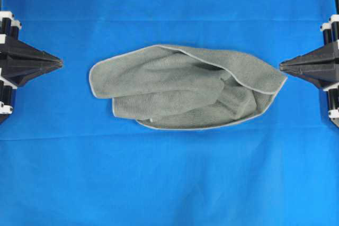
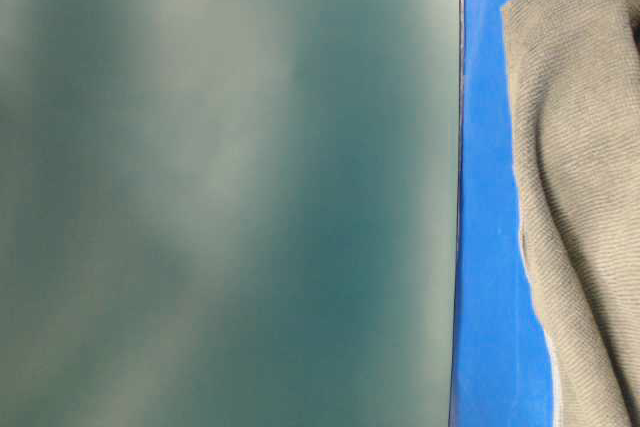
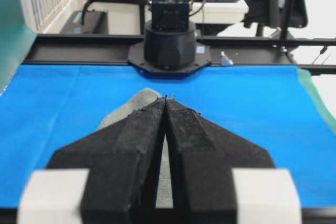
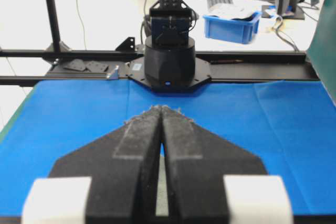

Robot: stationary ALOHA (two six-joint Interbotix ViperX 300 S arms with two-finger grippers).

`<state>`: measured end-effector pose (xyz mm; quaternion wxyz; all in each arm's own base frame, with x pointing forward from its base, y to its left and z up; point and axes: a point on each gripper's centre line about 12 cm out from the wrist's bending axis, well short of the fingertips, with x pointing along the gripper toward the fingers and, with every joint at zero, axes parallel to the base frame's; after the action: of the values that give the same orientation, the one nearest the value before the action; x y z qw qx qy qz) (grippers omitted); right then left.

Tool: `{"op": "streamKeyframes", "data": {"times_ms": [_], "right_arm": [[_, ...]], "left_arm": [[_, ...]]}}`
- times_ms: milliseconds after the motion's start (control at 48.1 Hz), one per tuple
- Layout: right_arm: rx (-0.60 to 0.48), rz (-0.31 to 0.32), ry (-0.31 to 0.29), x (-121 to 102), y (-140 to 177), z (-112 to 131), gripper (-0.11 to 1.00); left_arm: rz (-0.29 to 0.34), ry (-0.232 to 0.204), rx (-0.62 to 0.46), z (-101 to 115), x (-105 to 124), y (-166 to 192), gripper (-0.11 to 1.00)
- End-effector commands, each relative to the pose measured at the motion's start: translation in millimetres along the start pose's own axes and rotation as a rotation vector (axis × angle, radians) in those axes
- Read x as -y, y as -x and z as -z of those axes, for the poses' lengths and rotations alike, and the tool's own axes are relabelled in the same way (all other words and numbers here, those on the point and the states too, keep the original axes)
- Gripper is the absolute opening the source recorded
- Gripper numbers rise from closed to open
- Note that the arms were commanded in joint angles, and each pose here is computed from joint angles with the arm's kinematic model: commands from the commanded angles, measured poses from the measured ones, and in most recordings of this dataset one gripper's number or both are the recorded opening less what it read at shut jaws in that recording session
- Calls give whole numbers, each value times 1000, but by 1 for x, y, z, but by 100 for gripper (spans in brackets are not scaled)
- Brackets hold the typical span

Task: Fold a large towel.
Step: 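Grasp the near corners of the grey towel with both grippers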

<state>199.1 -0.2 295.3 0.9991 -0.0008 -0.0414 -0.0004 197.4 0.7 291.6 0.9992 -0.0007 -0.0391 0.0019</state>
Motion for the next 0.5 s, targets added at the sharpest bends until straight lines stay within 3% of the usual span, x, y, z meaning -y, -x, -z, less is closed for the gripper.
{"op": "streamKeyframes", "data": {"times_ms": [0, 187, 478], "right_arm": [[2, 1, -9, 0, -4, -5, 0], [-215, 4, -32, 0, -11, 3, 0], [-549, 70, -184, 4, -9, 43, 0]], "left_arm": [[-12, 61, -51, -1, -1, -7, 0], [-18, 103, -211, 22, -1, -15, 0], [-120, 204, -436, 70, -18, -30, 0]]}}
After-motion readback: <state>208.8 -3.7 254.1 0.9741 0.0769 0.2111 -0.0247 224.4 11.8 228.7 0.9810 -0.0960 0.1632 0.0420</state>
